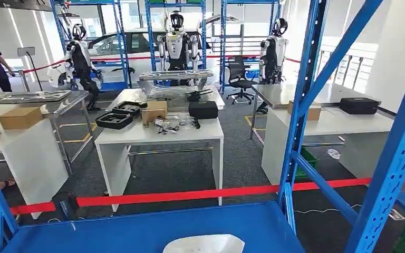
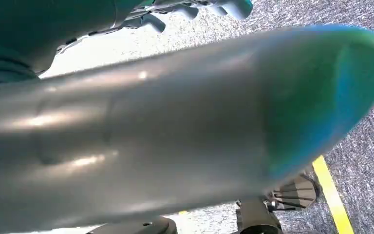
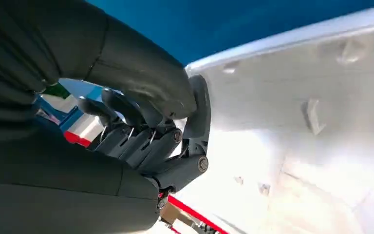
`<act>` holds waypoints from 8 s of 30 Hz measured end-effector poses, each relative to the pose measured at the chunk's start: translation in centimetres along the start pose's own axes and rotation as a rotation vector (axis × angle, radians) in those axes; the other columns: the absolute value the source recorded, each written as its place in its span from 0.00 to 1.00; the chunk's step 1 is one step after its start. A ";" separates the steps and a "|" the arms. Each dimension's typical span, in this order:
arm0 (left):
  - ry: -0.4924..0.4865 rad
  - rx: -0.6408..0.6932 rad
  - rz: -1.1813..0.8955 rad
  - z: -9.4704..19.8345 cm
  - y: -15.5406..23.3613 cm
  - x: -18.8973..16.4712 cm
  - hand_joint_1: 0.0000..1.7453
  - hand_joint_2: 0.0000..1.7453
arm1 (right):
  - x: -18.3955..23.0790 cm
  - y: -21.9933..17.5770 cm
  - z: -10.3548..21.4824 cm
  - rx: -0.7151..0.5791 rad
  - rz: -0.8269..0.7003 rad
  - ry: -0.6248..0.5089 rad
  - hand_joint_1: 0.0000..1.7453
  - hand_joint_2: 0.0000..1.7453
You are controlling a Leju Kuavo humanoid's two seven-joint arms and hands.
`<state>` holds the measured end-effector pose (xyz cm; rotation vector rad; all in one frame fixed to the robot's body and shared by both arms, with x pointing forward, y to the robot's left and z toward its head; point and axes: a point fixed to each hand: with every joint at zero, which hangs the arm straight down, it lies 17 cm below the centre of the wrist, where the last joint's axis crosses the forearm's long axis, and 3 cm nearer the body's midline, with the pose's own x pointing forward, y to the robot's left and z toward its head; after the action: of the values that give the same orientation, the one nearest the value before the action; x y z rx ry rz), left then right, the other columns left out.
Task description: Take the parts from the cabinet and place them on the table.
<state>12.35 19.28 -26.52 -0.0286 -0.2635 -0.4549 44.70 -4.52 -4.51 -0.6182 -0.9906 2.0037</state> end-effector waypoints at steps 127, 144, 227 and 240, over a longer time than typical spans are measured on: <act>-0.005 -0.008 0.013 0.1 -0.7 -0.6 0.00 0.00 | 4.0 -7.7 1.0 -0.220 -0.100 -0.132 0.00 0.00; -0.002 -0.011 0.009 0.1 -0.7 -0.6 0.00 0.00 | 3.4 -9.7 1.6 -0.245 -0.107 -0.126 0.00 0.00; 0.007 0.002 0.011 0.0 -0.4 -0.7 0.00 1.00 | -1.5 -0.8 0.1 0.109 -0.101 0.040 1.00 1.00; 0.004 0.024 0.026 0.0 0.0 -0.6 0.00 1.00 | -1.3 -1.0 0.1 0.102 -0.102 0.047 1.00 1.00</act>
<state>11.87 19.55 -26.70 -0.0077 -0.2641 -0.4257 45.83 -5.30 -3.58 -0.5460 -0.8686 1.9283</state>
